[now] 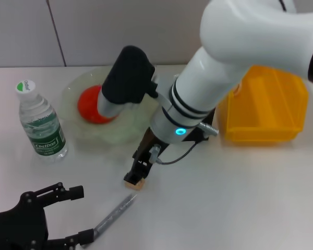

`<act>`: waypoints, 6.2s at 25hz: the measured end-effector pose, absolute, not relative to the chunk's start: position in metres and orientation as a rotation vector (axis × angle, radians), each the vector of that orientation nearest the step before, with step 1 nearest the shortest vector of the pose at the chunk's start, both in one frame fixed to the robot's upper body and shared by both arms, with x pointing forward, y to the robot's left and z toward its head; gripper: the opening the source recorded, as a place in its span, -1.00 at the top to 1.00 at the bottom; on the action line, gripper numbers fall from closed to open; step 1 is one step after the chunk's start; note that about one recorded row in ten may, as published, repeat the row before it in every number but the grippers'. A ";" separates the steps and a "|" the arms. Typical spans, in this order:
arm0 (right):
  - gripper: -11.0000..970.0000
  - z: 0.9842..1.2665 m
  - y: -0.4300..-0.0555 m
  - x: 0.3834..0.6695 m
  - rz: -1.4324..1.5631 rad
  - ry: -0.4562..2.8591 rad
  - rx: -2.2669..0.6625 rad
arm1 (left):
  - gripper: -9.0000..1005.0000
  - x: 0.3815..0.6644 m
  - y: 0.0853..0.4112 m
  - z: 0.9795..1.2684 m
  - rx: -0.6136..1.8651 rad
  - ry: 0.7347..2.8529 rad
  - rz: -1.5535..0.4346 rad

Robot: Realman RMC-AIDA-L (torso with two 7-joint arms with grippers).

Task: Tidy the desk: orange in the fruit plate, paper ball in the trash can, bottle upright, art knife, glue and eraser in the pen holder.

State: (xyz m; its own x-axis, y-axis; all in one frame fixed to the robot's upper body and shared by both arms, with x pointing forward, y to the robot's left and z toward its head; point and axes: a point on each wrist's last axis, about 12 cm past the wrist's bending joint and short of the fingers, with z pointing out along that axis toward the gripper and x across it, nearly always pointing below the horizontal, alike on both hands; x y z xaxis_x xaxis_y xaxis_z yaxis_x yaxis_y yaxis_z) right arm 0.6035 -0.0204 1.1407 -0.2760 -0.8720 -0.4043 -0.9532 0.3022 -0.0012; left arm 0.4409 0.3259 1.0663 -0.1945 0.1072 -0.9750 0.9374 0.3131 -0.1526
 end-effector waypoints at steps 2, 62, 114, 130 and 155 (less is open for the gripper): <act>-0.19 1.136 -0.020 0.602 0.330 2.246 -1.641 | -0.72 0.441 0.326 1.066 0.982 1.570 -1.030; 0.45 1.111 -0.024 0.588 0.366 2.216 -1.613 | -0.72 0.446 0.318 1.065 0.985 1.563 -1.033; -0.23 1.233 -0.126 0.611 0.073 2.222 -1.181 | -0.72 0.455 0.316 1.071 0.989 1.562 -1.056; -0.23 1.206 -0.140 0.575 0.389 2.281 -1.436 | -0.72 0.479 0.321 1.087 0.953 1.743 -1.012; -0.23 1.166 -0.268 0.531 0.776 1.960 -1.322 | -0.72 0.536 0.244 1.162 1.206 2.435 -0.646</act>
State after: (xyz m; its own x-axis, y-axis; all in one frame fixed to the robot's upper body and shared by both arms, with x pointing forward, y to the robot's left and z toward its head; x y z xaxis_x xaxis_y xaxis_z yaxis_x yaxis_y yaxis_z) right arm 0.5305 -0.2675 1.1656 -0.2874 -0.5611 -0.7762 -0.9404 0.3192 0.1175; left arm 0.5361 0.2442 1.1617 -0.5781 0.6513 -0.4916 0.8093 0.5344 -0.2439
